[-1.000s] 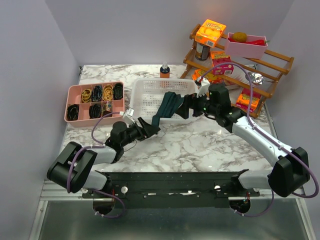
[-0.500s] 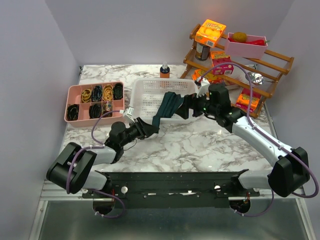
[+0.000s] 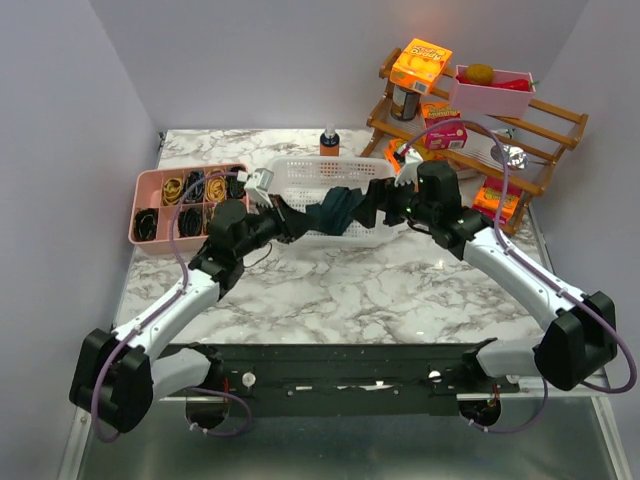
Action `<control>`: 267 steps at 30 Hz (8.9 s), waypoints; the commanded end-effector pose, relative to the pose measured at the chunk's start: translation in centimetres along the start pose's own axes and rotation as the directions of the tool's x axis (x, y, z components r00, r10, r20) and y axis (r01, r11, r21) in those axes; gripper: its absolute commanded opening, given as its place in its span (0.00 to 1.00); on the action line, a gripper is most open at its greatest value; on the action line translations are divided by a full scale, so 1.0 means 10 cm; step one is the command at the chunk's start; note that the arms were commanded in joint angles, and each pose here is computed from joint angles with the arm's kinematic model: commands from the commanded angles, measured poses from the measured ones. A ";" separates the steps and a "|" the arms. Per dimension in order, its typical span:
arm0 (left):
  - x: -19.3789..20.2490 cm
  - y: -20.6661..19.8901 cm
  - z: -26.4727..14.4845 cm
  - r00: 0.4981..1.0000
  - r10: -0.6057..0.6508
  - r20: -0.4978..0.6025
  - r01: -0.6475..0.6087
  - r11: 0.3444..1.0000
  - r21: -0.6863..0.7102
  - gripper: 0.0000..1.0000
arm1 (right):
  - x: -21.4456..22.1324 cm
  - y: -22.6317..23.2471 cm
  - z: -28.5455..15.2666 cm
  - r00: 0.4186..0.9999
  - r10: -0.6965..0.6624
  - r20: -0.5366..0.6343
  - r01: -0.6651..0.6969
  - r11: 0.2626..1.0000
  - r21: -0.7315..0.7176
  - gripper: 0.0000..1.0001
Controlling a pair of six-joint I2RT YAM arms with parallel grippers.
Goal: Roll the ties
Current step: Pick up the tie from the bin, then place the tie at the center of the board.
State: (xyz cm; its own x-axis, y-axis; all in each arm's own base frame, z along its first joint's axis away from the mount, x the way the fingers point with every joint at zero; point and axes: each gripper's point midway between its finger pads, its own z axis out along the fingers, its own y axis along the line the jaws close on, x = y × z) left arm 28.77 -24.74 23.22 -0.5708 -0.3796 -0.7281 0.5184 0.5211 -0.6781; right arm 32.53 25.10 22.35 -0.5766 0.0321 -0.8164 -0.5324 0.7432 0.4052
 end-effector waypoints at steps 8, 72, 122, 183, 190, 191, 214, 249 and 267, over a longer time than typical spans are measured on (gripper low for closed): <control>-0.34 -0.67 -0.24 0.943 0.245 -0.225 -0.229 0.969 0.095 0.04 | -0.18 0.44 0.16 0.962 0.265 -0.073 -0.274 0.942 -0.193 1.00; -1.23 -2.74 -1.73 0.733 0.597 0.326 -0.675 0.576 0.461 0.00 | 0.62 0.82 0.57 0.535 0.715 -0.451 -0.821 0.565 -0.078 1.00; -0.94 -3.26 -2.67 0.699 0.552 0.454 -0.705 0.427 0.567 0.00 | -0.28 0.56 1.14 0.649 0.741 -0.172 -0.761 0.633 -0.145 0.08; 1.13 -0.99 -0.72 0.736 0.540 -0.408 -0.337 0.815 0.471 0.00 | 2.14 -1.75 -1.18 0.535 0.823 0.189 -0.803 0.427 0.415 0.80; 1.17 -0.61 -0.75 0.713 0.471 -0.519 -0.333 0.879 0.340 0.00 | 2.15 -1.56 -1.27 0.561 0.822 0.097 -0.769 0.474 0.428 0.87; 1.17 -0.58 -0.76 0.709 0.465 -0.530 -0.333 0.883 0.330 0.00 | 2.11 -1.53 -1.29 0.571 0.815 0.095 -0.766 0.488 0.419 0.87; 0.98 -0.02 -0.81 0.659 0.316 -0.682 -0.393 0.918 0.046 0.00 | 2.01 -1.10 -1.21 0.582 0.808 -0.091 -0.754 0.578 0.311 0.89; 0.67 1.20 -1.63 0.620 -0.256 -0.742 -0.618 0.423 -0.662 0.92 | 1.56 -0.92 -0.57 0.811 0.439 -0.387 -0.271 0.868 0.416 0.88; 0.96 0.69 -0.53 0.825 -0.148 -0.545 -0.171 0.854 -0.492 0.90 | 1.74 -1.10 -0.58 0.840 0.359 -0.407 -0.084 0.827 0.556 0.69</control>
State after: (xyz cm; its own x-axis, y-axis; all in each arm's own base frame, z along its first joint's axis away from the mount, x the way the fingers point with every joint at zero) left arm 22.59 -15.95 10.52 -0.9188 0.1317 -0.3720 0.2006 0.9677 -0.1530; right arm 24.40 14.88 6.59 -0.9307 0.0238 -0.3650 -0.0798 0.9606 0.2662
